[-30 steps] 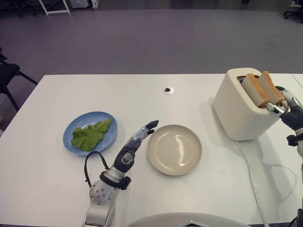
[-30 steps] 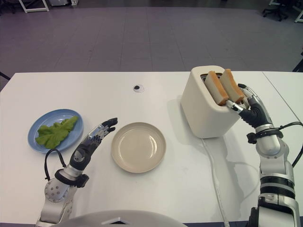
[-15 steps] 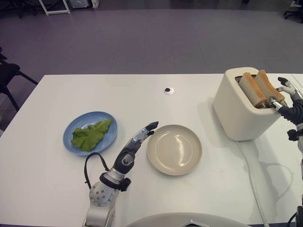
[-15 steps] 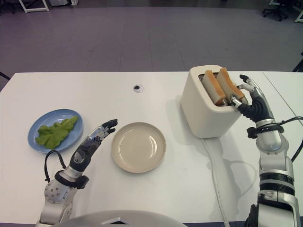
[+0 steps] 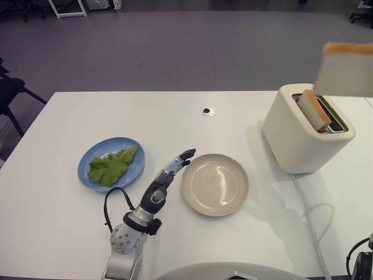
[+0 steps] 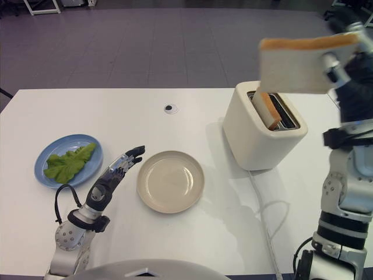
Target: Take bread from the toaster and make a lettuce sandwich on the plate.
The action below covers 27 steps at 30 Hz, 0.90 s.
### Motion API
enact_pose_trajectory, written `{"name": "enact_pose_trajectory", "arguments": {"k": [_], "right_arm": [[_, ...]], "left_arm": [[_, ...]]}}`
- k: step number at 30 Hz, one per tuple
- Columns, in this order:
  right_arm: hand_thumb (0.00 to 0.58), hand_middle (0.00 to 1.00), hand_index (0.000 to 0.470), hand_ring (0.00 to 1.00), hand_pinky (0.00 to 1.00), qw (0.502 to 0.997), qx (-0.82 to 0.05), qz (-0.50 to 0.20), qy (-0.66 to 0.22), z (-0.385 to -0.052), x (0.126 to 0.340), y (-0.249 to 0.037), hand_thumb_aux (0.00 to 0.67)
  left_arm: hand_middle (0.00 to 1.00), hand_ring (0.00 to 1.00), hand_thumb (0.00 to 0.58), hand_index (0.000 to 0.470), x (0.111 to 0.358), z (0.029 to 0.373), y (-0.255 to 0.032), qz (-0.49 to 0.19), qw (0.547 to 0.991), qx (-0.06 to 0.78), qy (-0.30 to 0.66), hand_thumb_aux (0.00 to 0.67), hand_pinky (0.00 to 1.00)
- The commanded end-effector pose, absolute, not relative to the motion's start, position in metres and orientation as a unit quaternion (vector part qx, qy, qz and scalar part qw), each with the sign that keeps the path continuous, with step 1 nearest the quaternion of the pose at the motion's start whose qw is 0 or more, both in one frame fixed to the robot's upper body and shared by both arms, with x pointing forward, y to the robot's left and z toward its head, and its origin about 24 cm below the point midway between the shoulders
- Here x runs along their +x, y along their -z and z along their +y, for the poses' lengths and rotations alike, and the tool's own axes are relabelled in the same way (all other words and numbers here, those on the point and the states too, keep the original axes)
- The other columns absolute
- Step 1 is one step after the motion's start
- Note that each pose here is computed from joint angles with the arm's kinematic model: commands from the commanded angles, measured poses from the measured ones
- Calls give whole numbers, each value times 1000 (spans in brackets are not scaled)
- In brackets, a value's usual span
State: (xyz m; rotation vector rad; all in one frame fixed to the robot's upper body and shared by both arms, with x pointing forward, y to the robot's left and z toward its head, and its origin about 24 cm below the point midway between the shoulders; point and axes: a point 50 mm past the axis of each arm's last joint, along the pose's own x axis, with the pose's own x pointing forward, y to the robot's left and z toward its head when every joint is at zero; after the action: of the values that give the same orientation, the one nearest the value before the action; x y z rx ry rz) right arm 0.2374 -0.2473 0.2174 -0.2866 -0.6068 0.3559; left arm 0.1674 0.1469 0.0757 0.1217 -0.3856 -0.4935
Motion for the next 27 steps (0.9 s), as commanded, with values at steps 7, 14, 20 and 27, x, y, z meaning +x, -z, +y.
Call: {"name": "enact_pose_trajectory", "arguments": {"k": [7,14,20,27], "right_arm": [[580,0,470,0,0,872,-255,-214,-360,-136,226,-141,670],[580,0,470,0,0,782,-439,-252,-363,-95,229,-87,670],[580,0,470,0,0,744,-475,-258,-392,-99,221,-68,670],[0,0,0,0,0,740,-470,-240,-418,-115,207,-65,0]], "left_arm": [[0,0,0,0,172,151,-76,-192,951,59,233,0,0],[0,0,0,0,174,148,-76,-195,950,57,238,0,0],[0,0,0,0,171,148,-77,-196,950,57,238,0,0],[0,0,0,0,171,150,-78,-195,949,58,239,0,0]]}}
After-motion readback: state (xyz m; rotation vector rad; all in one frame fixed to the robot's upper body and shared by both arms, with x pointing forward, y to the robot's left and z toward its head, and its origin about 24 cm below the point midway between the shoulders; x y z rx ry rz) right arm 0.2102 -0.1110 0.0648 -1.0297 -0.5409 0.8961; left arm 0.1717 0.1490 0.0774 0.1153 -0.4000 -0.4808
